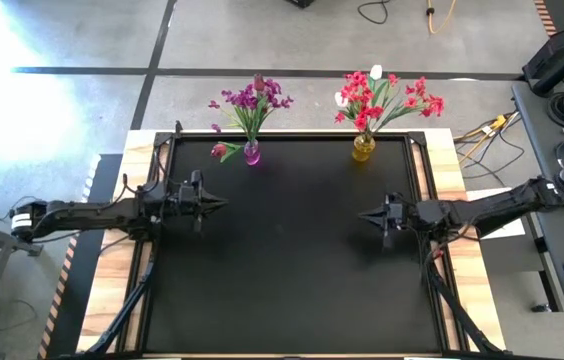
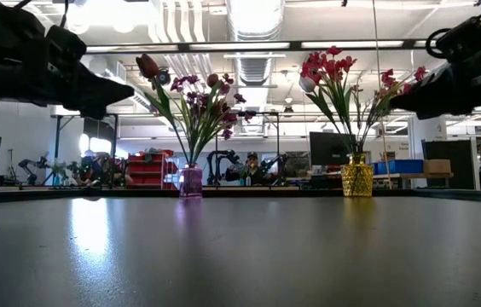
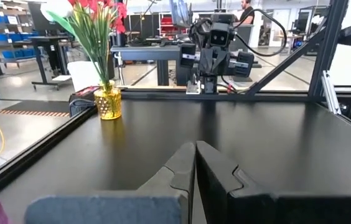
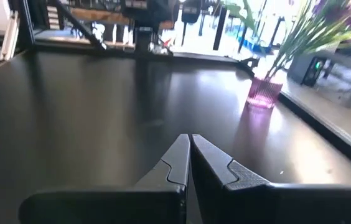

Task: Sort flowers into vase by color
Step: Return to Home Position

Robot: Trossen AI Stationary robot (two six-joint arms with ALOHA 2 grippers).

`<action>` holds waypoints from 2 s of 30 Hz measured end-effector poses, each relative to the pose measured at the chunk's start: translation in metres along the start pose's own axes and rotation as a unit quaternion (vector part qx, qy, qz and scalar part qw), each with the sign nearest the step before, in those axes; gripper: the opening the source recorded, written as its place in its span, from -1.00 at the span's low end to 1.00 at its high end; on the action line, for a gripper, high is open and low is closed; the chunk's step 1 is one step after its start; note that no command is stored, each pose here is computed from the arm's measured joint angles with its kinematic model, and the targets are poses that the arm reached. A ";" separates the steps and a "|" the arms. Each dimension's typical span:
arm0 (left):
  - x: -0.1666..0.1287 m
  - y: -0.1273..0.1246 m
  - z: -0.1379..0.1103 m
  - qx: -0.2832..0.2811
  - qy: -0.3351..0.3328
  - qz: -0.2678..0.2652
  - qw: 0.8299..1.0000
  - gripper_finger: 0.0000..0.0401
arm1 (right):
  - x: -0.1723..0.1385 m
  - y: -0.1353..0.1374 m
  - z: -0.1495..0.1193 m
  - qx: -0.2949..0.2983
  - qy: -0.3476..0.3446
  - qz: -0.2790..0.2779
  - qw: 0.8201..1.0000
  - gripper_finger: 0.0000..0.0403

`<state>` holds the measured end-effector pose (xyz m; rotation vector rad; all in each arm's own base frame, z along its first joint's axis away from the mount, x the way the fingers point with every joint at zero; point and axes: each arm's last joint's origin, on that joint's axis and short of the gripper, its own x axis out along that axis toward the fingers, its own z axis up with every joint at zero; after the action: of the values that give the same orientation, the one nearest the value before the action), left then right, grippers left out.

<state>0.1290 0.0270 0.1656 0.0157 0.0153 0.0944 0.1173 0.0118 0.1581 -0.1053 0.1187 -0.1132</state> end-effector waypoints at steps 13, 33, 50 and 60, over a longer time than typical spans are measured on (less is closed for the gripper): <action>-0.031 -0.003 0.004 -0.004 -0.026 -0.009 1.000 -1.00 | -0.023 -0.006 0.011 -0.011 -0.089 0.025 0.996 -0.96; -0.036 -0.001 0.010 -0.085 -0.057 0.041 0.994 -1.00 | -0.022 -0.017 0.009 -0.026 -0.046 -0.189 0.981 -0.95; -0.033 0.000 0.009 -0.101 -0.045 0.042 0.993 -1.00 | -0.021 -0.017 0.007 -0.027 -0.039 -0.188 0.981 -0.95; -0.032 0.000 0.007 -0.103 -0.037 0.042 0.993 -1.00 | -0.021 -0.017 0.007 -0.027 -0.039 -0.188 0.981 -0.95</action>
<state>0.0972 0.0238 0.1735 -0.1862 -0.0687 0.1795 0.0958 -0.0014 0.1696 -0.1865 0.0215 -0.4835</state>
